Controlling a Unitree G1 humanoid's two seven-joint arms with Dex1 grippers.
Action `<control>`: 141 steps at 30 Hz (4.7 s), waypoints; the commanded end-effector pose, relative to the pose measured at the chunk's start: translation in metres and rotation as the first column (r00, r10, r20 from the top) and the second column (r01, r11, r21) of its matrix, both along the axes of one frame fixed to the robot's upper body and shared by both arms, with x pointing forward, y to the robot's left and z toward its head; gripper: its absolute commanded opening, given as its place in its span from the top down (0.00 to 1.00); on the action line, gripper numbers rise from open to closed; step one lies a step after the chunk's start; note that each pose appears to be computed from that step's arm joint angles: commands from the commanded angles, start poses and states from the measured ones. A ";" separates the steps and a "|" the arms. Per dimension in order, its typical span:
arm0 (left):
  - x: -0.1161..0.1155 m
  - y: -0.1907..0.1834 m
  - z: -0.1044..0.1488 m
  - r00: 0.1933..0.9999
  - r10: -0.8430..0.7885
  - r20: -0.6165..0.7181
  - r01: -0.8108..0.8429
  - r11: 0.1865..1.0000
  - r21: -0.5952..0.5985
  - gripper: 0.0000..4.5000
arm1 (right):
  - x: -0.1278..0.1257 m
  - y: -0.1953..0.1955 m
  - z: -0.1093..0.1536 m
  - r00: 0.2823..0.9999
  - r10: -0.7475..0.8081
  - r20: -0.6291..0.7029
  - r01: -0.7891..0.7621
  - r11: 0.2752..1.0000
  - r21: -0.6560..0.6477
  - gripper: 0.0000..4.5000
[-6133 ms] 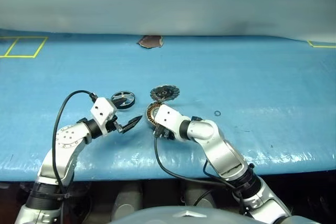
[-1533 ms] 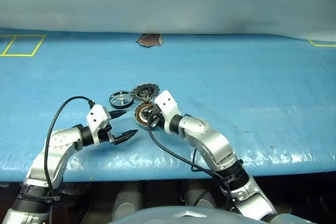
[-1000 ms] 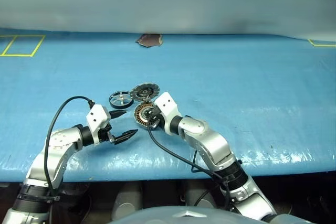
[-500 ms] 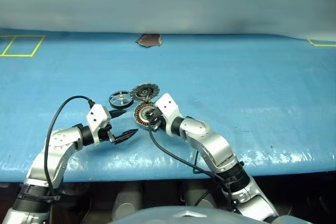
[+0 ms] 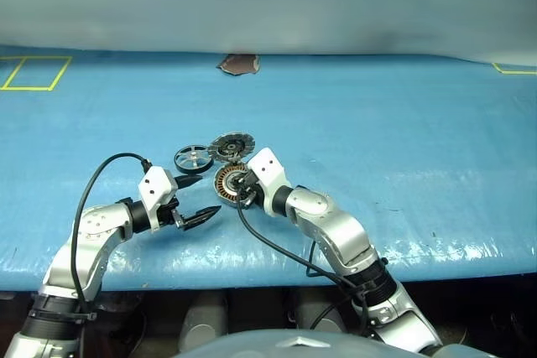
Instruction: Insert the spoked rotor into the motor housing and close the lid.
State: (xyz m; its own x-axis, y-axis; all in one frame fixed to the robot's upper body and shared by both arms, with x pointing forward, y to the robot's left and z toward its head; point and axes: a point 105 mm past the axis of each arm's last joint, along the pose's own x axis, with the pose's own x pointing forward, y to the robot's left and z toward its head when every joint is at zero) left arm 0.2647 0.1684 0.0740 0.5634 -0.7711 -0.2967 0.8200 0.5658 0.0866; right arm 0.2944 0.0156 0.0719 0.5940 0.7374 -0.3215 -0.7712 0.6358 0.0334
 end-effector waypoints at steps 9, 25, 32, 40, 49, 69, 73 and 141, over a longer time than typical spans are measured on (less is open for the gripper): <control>0.002 0.000 0.011 0.998 -0.004 0.062 0.003 1.000 0.005 0.00 | 0.004 0.000 0.008 0.999 -0.001 0.040 0.000 1.000 0.007 0.76; 0.004 -0.001 0.011 0.998 -0.008 0.065 0.008 1.000 0.008 0.00 | 0.003 0.004 0.029 0.997 0.002 0.082 -0.010 0.996 0.094 0.43; 0.004 -0.001 0.010 0.998 -0.004 0.066 0.004 1.000 0.010 0.00 | 0.005 0.005 0.025 0.998 -0.004 0.060 -0.002 0.994 0.111 0.78; 0.003 0.000 0.009 0.998 0.004 0.068 -0.005 1.000 0.012 0.00 | 0.006 0.006 0.018 0.999 0.000 0.038 -0.003 0.995 0.097 1.00; 0.003 0.001 0.009 0.997 0.010 0.070 -0.011 1.000 0.015 0.00 | 0.006 0.006 0.000 1.000 -0.001 -0.011 0.002 0.999 0.053 1.00; 0.005 0.001 0.009 0.998 0.013 0.068 -0.014 1.000 0.017 0.00 | 0.001 0.003 0.020 0.995 0.022 0.093 -0.025 0.999 0.022 1.00; 0.006 0.001 0.009 0.998 0.010 0.069 -0.011 1.000 0.018 0.00 | -0.002 0.005 0.017 0.996 0.037 0.081 -0.039 0.999 0.016 1.00; 0.081 0.041 0.041 0.957 0.287 0.040 -0.289 0.933 0.214 0.00 | -0.015 -0.041 0.035 0.985 -0.116 0.131 0.098 0.986 0.133 1.00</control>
State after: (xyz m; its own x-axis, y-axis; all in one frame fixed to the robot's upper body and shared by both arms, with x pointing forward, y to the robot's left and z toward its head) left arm 0.3434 0.2064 0.1093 0.7506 -0.5045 -0.4266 0.6244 0.7527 0.2085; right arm 0.2789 -0.0271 0.0963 0.6989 0.6906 -0.1860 -0.6989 0.7147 0.0276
